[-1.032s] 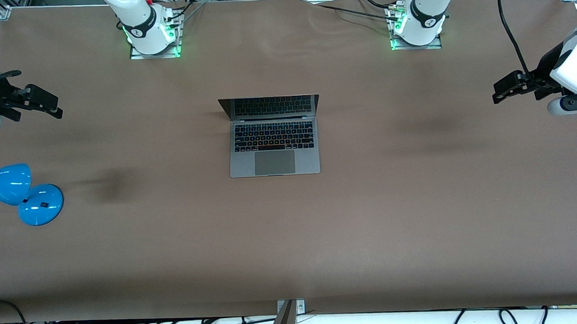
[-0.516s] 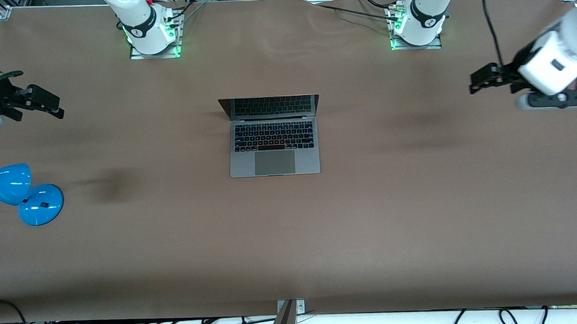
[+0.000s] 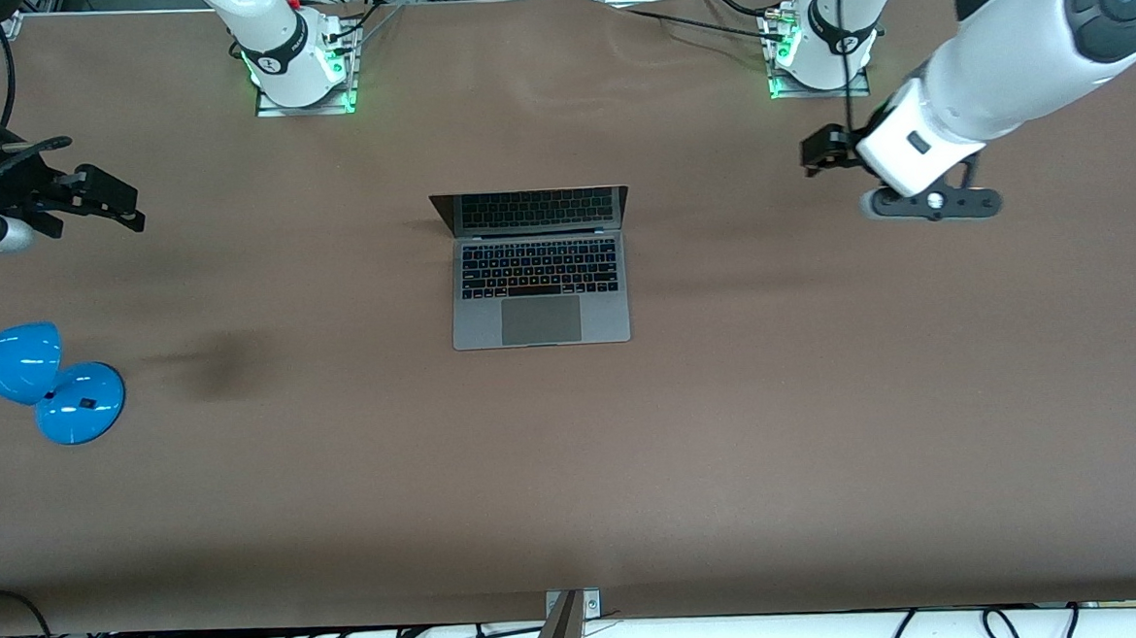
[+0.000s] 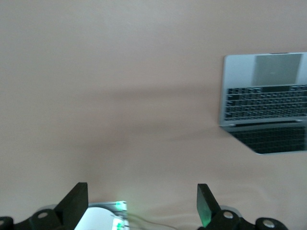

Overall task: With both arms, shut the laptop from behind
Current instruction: 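Move the left gripper and the right gripper toward the laptop screen's back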

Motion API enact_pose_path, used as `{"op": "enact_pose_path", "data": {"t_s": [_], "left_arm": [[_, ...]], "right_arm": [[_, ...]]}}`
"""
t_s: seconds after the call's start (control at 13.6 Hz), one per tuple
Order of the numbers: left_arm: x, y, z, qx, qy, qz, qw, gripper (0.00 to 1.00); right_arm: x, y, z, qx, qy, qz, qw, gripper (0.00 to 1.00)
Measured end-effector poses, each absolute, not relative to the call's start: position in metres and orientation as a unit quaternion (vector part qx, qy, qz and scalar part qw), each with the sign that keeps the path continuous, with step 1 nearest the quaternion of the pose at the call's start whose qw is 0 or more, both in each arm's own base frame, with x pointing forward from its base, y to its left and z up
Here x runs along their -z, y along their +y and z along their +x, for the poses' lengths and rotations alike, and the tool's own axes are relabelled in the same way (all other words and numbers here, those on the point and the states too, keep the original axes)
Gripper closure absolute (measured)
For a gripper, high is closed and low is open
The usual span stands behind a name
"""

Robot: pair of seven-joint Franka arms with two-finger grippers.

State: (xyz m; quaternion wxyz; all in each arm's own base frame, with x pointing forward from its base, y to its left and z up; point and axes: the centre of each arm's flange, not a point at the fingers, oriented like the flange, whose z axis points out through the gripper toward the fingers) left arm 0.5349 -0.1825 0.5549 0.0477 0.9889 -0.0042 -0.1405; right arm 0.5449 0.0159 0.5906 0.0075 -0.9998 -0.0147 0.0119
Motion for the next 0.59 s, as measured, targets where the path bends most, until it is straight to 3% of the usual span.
{"op": "enact_pose_path", "data": {"t_s": [0.59], "left_arm": [[-0.521, -0.257, 0.526, 0.164, 0.036, 0.985, 0.044, 0.00]], "right_arm": [[-0.588, 0.067, 0.541, -0.018, -0.049, -0.999, 0.005, 0.00]]}}
